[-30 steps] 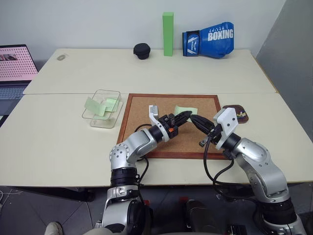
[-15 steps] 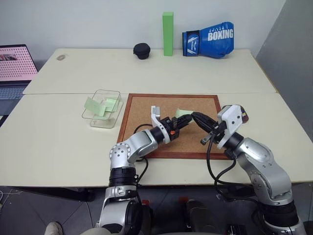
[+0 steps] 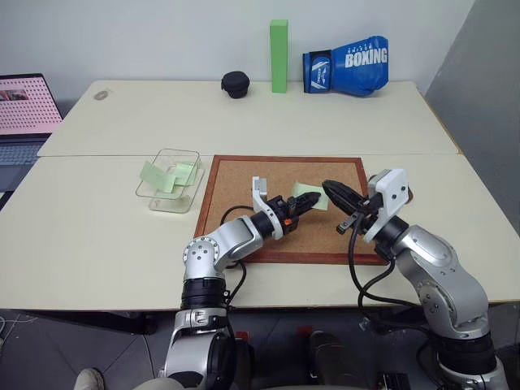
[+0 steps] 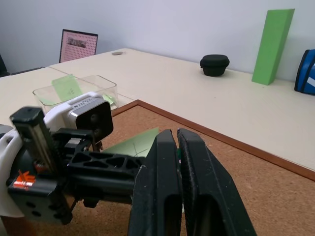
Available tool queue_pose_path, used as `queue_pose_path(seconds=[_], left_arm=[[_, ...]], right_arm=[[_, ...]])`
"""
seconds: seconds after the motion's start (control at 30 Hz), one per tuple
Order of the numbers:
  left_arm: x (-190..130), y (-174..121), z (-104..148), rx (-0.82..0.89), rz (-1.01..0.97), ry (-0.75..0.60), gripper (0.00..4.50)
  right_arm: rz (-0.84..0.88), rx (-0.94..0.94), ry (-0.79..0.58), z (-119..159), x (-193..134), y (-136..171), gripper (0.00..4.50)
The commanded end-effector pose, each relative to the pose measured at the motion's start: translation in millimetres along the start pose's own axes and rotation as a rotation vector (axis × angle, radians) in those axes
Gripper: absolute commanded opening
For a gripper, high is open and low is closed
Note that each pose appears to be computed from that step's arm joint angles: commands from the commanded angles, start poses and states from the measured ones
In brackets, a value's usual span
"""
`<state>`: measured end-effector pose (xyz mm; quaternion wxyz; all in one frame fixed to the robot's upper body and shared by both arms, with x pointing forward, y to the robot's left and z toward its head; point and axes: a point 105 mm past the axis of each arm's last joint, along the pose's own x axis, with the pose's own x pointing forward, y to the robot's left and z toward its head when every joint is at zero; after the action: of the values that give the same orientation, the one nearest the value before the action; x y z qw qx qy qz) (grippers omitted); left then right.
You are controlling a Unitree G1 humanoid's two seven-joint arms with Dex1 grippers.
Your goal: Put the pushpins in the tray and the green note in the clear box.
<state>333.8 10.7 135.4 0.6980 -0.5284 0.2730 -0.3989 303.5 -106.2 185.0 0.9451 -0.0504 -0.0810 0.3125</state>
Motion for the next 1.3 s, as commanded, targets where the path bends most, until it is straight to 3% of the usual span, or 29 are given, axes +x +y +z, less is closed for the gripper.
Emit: queue_pose_path(seconds=[0.03, 0.27, 0.33, 0.5, 0.77, 1.03, 1.3], left_arm=[[0.8, -27.5, 5.3, 0.332, -0.037, 0.050, 0.03], [8.7, -51.4, -0.9, 1.140, -0.100, 0.185, 0.03], [12.1, -49.7, -11.0, 1.272, -0.143, 0.239, 0.03], [19.9, -34.4, -27.7, 1.401, -0.192, 0.318, 0.03], [31.1, -37.7, -27.4, 1.385, -0.215, 0.289, 0.03], [29.3, -37.3, -20.5, 1.378, -0.196, 0.283, 0.00], [30.9, -37.1, -18.2, 1.372, -0.194, 0.285, 0.00]], right_arm=[[-0.262, -0.052, 0.015, -2.0, -5.1, -48.6, 0.00], [-0.591, -0.018, 0.128, -30.7, -19.3, -118.5, 0.00], [-0.644, -0.005, 0.142, -36.6, -20.4, -133.2, 0.00], [-0.677, 0.083, 0.196, -56.6, -13.0, -156.5, 0.00], [-0.645, 0.178, 0.190, -60.4, 0.7, -174.6, 0.00], [-0.669, 0.179, 0.185, -58.8, -0.6, -183.5, 1.99], [-0.678, 0.186, 0.189, -60.4, -4.7, -183.6, 3.42]])
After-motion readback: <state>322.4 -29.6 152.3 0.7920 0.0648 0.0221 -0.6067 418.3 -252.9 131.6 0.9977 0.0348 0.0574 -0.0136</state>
